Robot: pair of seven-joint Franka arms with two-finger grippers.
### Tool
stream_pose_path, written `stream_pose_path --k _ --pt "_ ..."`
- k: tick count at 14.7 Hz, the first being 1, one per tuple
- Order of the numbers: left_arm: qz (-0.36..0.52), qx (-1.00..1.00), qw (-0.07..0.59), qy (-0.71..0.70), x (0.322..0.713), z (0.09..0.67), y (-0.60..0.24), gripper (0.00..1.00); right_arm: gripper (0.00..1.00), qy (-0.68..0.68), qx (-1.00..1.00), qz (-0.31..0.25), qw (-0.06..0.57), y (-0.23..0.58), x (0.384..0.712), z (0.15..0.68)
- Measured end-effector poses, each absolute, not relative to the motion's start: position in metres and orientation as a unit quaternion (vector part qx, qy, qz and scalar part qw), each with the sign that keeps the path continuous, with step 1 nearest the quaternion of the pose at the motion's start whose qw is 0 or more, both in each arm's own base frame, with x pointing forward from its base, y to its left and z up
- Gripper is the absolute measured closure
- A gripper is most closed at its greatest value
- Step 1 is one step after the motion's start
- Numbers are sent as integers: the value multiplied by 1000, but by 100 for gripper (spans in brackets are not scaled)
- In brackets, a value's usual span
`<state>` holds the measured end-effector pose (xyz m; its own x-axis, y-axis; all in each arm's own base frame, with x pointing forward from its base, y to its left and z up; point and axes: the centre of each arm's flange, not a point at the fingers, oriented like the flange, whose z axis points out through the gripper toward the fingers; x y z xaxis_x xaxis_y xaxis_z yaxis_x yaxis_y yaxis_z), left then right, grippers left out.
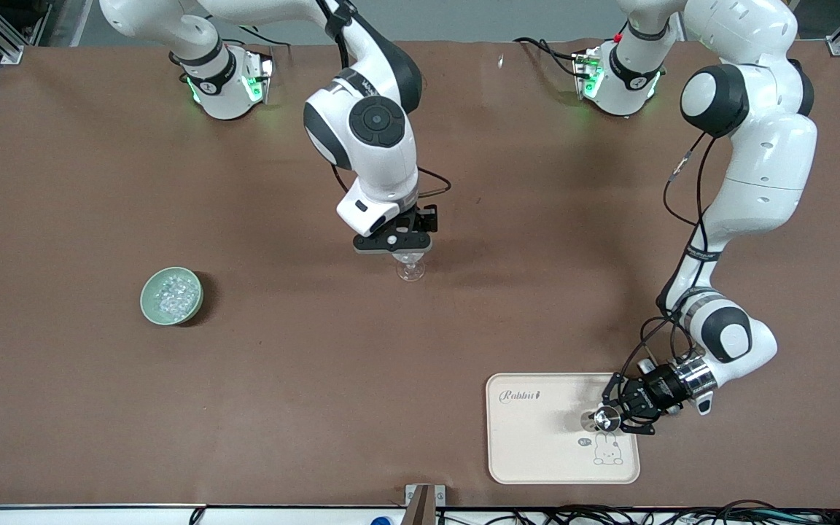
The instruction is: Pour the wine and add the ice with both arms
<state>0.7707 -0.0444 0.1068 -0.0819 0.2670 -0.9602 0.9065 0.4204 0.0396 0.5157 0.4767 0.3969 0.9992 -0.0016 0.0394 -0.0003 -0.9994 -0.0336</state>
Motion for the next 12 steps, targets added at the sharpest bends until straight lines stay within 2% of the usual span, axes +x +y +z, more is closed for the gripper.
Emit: stream_pose_path --k 2,3,6,8,12 --pt "-310 440 515 667 771 107 -44 79 0 10 -999 -38 26 452 536 424" --pt "-309 440 515 668 771 107 -44 74 0 13 -998 -47 31 430 551 440" --pt "-309 440 515 668 771 107 -43 47 0 22 -996 -74 37 336 600 490" --pt "-308 440 516 668 771 107 -42 42 0 24 -996 -81 30 259 626 515" --pt "-273 505 496 652 778 128 -32 11 0 52 -996 -76 15 116 651 542"
